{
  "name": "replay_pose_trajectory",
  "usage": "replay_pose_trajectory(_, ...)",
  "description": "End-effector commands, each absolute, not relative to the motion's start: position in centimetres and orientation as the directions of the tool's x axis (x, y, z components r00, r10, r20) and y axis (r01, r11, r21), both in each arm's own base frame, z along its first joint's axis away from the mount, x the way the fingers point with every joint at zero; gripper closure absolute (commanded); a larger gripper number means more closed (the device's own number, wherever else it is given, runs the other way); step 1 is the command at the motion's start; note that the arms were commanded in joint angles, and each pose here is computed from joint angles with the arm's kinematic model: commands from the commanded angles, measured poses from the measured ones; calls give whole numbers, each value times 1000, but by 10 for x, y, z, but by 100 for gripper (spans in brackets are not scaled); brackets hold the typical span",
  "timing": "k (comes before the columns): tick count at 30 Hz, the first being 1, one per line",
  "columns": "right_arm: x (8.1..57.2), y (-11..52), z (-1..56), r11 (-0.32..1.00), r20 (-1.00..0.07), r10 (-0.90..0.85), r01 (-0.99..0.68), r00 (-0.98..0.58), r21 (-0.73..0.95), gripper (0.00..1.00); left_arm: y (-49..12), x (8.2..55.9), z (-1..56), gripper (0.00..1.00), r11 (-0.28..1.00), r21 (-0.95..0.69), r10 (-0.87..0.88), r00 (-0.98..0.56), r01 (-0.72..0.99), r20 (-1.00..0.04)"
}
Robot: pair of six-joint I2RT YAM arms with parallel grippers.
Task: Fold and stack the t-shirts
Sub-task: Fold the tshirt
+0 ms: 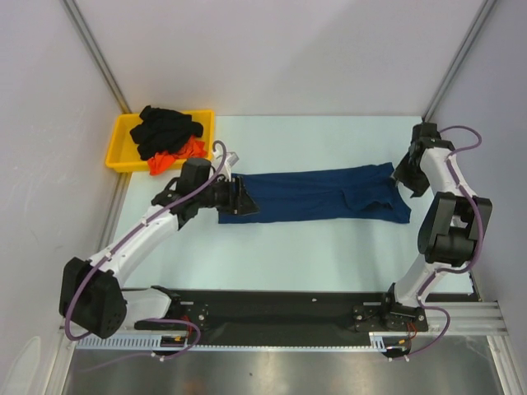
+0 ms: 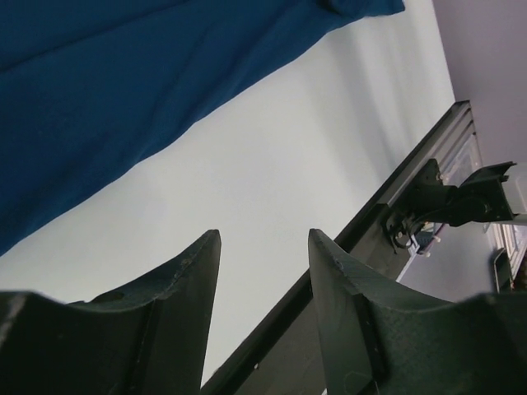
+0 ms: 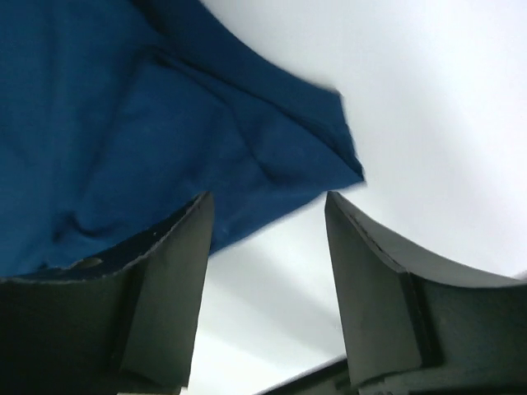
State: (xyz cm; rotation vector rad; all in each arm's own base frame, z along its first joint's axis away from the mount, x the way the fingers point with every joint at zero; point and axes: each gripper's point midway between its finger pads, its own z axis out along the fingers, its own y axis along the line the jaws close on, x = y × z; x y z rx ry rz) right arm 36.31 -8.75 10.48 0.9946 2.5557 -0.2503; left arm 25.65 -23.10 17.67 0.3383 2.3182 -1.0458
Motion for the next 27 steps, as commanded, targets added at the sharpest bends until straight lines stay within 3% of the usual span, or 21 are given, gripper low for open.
replay_pose_trajectory(1, 401, -78, 110, 826, -453, 539, 550, -710, 121, 37, -246, 265, 192, 47, 593, -644, -39, -782, 483, -622)
replay_pose_trajectory(8, 435, -71, 106, 860, -488, 505, 464, -711, 214, 51, -304, 267, 188, 53, 539, -663, -27, -776, 520, -630)
replay_pose_trajectory(13, 437, -69, 95, 865, -479, 500, 445, -721, 233, 53, -364, 281, 191, 58, 495, -671, -57, -750, 552, -659)
replay_pose_trajectory(22, 433, -70, 83, 877, -499, 480, 391, -722, 278, 62, -460, 326, 188, 57, 476, -715, -203, -727, 512, -656)
replay_pose_trajectory(27, 438, -75, 78, 901, -517, 433, 338, -738, 272, 65, -502, 342, 154, 57, 524, -715, -240, -725, 462, -645)
